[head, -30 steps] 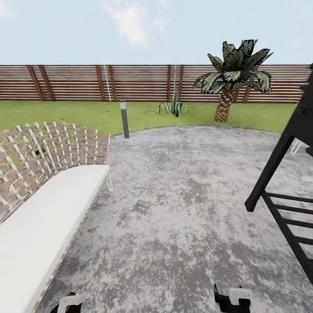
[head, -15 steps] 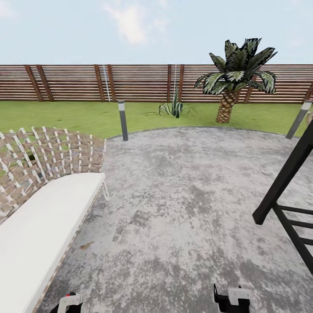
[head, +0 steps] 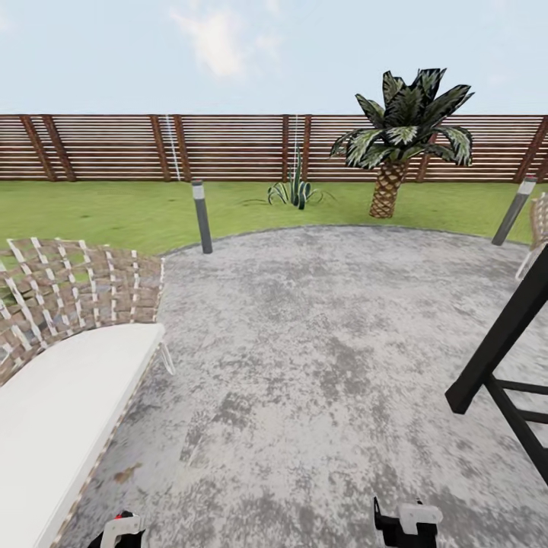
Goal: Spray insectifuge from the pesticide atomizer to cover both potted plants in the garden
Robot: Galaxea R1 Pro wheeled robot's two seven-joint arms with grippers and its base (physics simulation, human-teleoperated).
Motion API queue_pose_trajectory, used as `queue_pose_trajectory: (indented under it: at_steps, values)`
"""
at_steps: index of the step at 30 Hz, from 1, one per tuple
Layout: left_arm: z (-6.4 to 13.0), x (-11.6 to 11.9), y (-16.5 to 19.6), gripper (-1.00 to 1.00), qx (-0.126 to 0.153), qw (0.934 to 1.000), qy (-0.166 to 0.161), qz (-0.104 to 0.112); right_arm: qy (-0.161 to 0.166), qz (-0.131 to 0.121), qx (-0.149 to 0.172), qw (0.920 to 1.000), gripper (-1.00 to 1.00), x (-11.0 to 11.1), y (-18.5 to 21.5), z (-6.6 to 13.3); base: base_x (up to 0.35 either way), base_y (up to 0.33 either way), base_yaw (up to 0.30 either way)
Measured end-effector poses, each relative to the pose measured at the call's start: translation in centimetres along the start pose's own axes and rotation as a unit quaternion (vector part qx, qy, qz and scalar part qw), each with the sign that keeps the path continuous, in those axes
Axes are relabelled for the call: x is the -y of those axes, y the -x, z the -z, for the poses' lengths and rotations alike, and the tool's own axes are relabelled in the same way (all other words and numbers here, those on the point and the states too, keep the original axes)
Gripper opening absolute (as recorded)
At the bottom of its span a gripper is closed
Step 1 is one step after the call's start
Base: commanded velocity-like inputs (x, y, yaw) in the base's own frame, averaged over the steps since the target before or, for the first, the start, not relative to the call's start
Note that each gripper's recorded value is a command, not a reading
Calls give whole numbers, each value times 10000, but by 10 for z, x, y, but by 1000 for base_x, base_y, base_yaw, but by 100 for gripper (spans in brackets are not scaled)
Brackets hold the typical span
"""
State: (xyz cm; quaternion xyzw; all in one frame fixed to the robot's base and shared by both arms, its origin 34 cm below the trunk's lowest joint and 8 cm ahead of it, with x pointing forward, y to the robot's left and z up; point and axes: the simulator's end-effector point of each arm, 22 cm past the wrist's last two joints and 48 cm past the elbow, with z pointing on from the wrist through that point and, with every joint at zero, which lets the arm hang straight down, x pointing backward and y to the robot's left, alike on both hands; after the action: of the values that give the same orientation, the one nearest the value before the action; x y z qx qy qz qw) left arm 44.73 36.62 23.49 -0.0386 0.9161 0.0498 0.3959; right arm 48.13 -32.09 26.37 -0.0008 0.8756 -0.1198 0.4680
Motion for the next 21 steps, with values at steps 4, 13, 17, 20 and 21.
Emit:
queue_pose_trajectory:
  at_steps: [4, 13, 17, 20, 21]
  values:
    - [0, 0, 0, -100, 0, 10000, 1, 0, -1, -1, 1, 10000, 100, 0, 0, 0, 336, 0, 0]
    - [0, 0, 0, -100, 2, 10000, -1, -1, -2, 1, 0, 10000, 100, 0, 0, 0, 336, 0, 0]
    - [0, 1, 1, -100, 10, 10000, -4, 4, 0, -3, 9, 10000, 100, 0, 1, 0, 336, 0, 0]
    - [0, 0, 3, -100, 30, 10000, -1, 8, 2, -4, -3, 10000, 100, 0, 0, 1, 337, 0, 0]
    - [0, 1, 3, -100, 34, 10000, -4, 7, 2, -4, -3, 10000, 100, 0, 0, 1, 336, 0, 0]
